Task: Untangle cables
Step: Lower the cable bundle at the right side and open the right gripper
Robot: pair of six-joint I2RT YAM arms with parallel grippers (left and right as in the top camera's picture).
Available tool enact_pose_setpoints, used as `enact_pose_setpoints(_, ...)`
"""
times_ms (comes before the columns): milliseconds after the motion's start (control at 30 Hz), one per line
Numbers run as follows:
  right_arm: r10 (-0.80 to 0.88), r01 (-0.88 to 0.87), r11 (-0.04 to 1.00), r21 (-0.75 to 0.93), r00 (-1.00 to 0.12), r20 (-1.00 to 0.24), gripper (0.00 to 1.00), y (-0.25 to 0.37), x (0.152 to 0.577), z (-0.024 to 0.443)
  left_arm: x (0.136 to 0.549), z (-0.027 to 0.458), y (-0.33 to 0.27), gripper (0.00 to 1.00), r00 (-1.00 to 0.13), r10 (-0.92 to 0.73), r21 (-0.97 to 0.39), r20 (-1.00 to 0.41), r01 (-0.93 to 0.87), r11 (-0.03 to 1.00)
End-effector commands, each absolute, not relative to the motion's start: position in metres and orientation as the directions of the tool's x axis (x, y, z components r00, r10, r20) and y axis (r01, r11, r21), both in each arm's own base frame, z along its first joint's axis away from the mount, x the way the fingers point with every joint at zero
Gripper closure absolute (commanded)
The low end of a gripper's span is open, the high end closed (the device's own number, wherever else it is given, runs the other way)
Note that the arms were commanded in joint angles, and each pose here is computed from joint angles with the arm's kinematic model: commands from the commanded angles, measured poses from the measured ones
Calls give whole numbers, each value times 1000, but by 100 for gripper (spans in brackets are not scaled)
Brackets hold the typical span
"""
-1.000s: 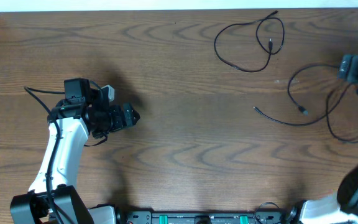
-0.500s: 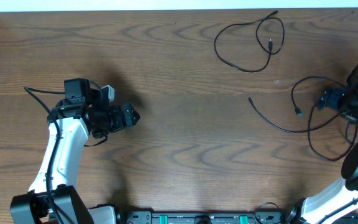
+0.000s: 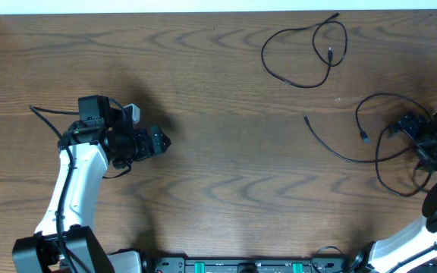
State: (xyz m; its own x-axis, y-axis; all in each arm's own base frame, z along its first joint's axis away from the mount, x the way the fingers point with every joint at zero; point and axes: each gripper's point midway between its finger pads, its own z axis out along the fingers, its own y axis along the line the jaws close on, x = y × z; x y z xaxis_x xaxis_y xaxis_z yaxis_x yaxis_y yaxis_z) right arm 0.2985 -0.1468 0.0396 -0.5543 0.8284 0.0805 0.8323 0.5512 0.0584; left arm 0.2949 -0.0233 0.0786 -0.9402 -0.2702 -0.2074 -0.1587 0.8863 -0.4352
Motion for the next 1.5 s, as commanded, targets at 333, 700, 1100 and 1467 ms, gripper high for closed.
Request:
enact_pose_setpoints(333,881,956,-293,-11,274,385,1,-117,300,52,294,81,-20,2,-936,-279,-425,-215,-168,890)
enact_pose_setpoints(700,925,945,-219,241,123,360,1,-136,348,55,294,81,-20,2,-936,-279,-425,-215,-168,890)
enact_pose_setpoints(1100,911,948,-304,-98,320,259,1,-133,277,46,294,81,-20,2,-936,-279,-425,-215,-168,890)
enact_pose_setpoints(1467,932,874,290,389,-350,93,1,-157,358,54,294,81,-20,2,-936,-279,-425,-215,-168,890)
